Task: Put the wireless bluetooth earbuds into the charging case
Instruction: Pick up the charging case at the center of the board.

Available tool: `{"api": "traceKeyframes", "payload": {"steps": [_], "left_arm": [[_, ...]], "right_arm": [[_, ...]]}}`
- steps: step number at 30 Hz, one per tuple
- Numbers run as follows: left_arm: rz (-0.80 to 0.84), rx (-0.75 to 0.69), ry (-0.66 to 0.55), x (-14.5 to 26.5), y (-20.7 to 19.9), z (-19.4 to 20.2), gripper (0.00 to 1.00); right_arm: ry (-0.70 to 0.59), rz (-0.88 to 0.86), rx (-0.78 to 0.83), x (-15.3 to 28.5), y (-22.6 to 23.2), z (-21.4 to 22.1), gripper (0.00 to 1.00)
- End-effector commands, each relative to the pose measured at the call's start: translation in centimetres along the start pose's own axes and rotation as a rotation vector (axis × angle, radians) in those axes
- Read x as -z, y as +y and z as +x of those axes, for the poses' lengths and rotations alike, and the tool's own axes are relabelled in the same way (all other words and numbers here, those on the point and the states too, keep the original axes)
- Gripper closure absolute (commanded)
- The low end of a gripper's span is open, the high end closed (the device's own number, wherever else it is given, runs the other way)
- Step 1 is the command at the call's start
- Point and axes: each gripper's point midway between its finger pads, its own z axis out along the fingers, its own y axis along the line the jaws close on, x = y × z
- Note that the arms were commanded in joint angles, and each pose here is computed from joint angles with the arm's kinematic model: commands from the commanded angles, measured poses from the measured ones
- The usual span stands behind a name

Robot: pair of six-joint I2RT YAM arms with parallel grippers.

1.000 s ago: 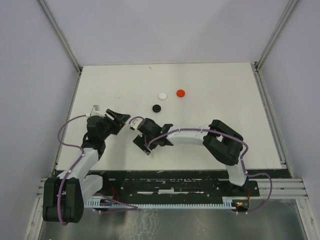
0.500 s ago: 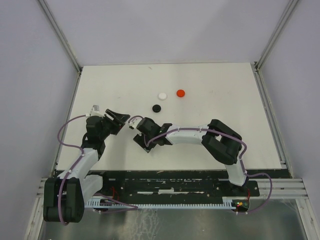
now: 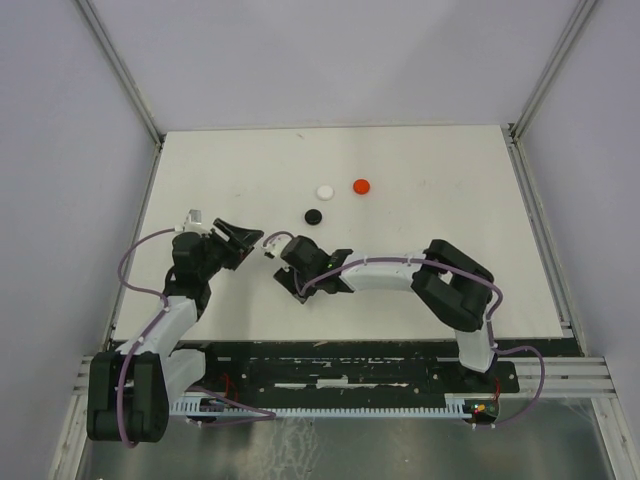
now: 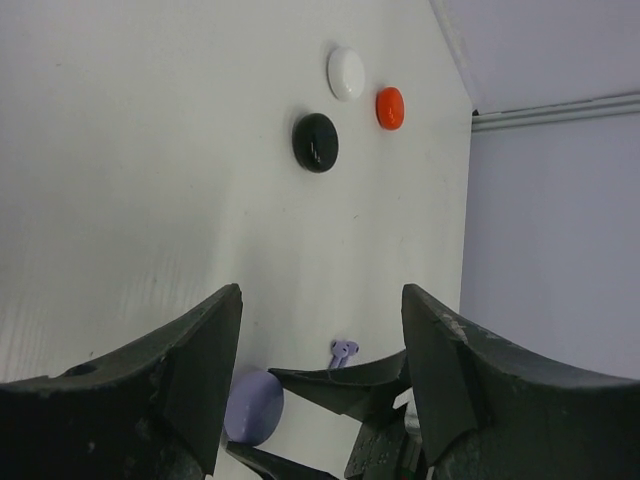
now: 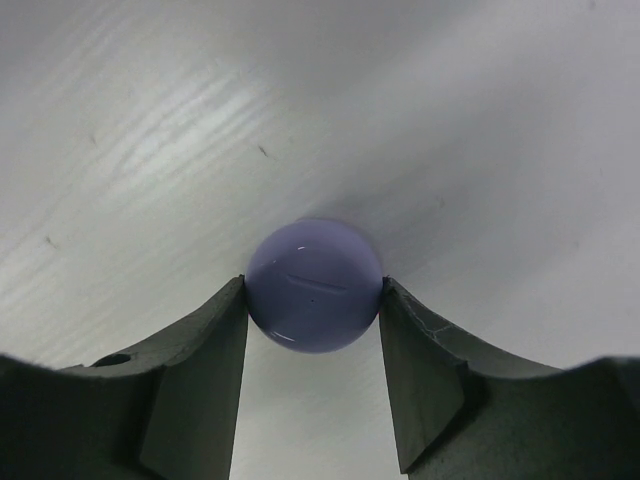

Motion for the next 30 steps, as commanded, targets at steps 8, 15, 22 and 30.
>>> {"api": "traceKeyframes", "payload": {"steps": [8,15,22,30], "left_arm": [[0.322,-0.009,0.244,0.7,-5.1,3.5,0.29],[0.424,-0.077,0.310,1.2,-8.0,4.9,0.29],[0.464,-0.128,0.400,0.7,-9.6,7.5,0.29],[0.497,-0.165,0.505,0.3,-10.4,11.3,0.32]], "right_arm": [[-0.371,-0.071,0.129,11.3,-4.0,-6.1,0.70],[-0.333,-0.121,0.258,13.6,-4.2,-5.1,0.70],[-0.264,-0.125,0.264,13.7,-5.1,-4.2,0.72],[-0.243,-0.135,0.238,13.5,-6.3,-3.4,0.73]]}}
